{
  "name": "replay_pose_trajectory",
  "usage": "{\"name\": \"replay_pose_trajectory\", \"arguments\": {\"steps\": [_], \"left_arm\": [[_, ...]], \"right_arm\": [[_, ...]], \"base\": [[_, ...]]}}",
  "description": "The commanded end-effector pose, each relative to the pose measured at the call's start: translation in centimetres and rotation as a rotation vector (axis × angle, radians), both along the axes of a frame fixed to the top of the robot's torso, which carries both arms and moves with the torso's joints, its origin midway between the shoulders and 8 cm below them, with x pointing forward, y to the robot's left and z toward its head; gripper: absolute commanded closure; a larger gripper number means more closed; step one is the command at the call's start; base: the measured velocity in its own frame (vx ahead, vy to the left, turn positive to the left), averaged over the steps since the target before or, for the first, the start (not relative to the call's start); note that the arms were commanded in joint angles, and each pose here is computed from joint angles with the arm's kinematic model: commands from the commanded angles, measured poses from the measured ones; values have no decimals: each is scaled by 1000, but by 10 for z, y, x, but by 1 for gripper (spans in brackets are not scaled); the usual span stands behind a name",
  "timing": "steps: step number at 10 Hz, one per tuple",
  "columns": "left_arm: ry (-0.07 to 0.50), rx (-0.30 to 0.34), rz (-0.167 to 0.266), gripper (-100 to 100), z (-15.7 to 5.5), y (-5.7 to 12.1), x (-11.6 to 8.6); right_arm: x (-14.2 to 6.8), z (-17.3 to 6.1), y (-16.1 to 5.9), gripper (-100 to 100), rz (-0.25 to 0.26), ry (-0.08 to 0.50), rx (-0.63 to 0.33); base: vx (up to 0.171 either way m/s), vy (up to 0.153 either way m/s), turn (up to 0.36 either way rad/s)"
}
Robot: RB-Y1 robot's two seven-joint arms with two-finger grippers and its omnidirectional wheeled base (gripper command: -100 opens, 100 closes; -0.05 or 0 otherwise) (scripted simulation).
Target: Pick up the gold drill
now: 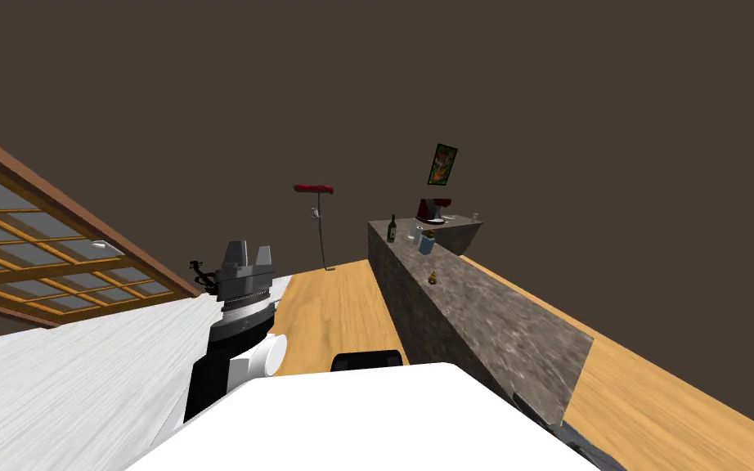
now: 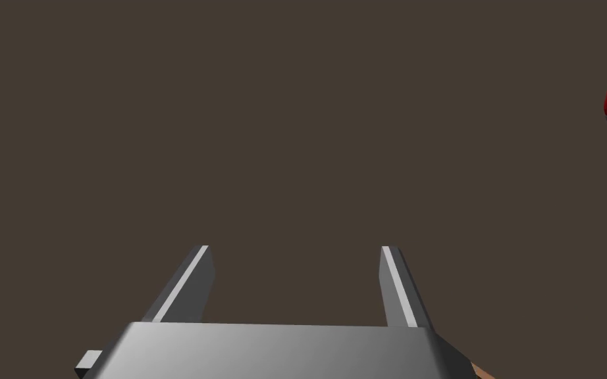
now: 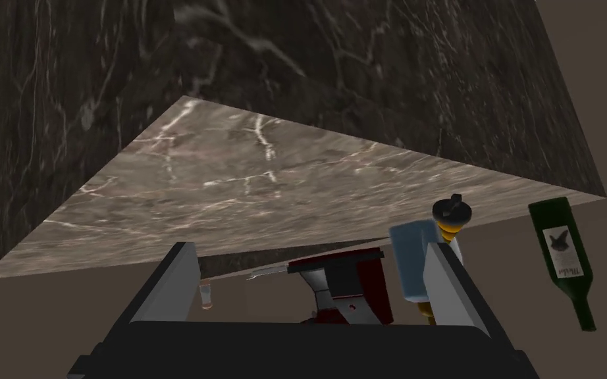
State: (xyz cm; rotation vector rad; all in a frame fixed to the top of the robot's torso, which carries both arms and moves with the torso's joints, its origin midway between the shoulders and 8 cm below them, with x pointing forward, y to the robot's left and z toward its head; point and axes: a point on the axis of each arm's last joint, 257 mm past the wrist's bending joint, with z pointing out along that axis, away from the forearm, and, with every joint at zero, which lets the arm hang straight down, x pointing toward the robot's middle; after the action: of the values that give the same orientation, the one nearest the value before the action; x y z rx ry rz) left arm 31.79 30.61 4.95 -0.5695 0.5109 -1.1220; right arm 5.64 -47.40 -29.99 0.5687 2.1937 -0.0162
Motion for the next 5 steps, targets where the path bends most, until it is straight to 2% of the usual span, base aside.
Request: {"name": "replay_pose_trajectory", "arguments": {"steps": [1,3,5], "left_arm": [[0,0,0,0,0,0,0],[0,0,0,0,0,0,0],[0,0,0,0,0,0,0]], "right_arm": [[-22,-4,-1,-100,28,78,-43],[-53,-13,-3,-100,86,193,-109],[-86,-19,-2,-100,145,303,-163]], "base": [[63,-28,299],[109,-75,380],[164,-98,404]]}}
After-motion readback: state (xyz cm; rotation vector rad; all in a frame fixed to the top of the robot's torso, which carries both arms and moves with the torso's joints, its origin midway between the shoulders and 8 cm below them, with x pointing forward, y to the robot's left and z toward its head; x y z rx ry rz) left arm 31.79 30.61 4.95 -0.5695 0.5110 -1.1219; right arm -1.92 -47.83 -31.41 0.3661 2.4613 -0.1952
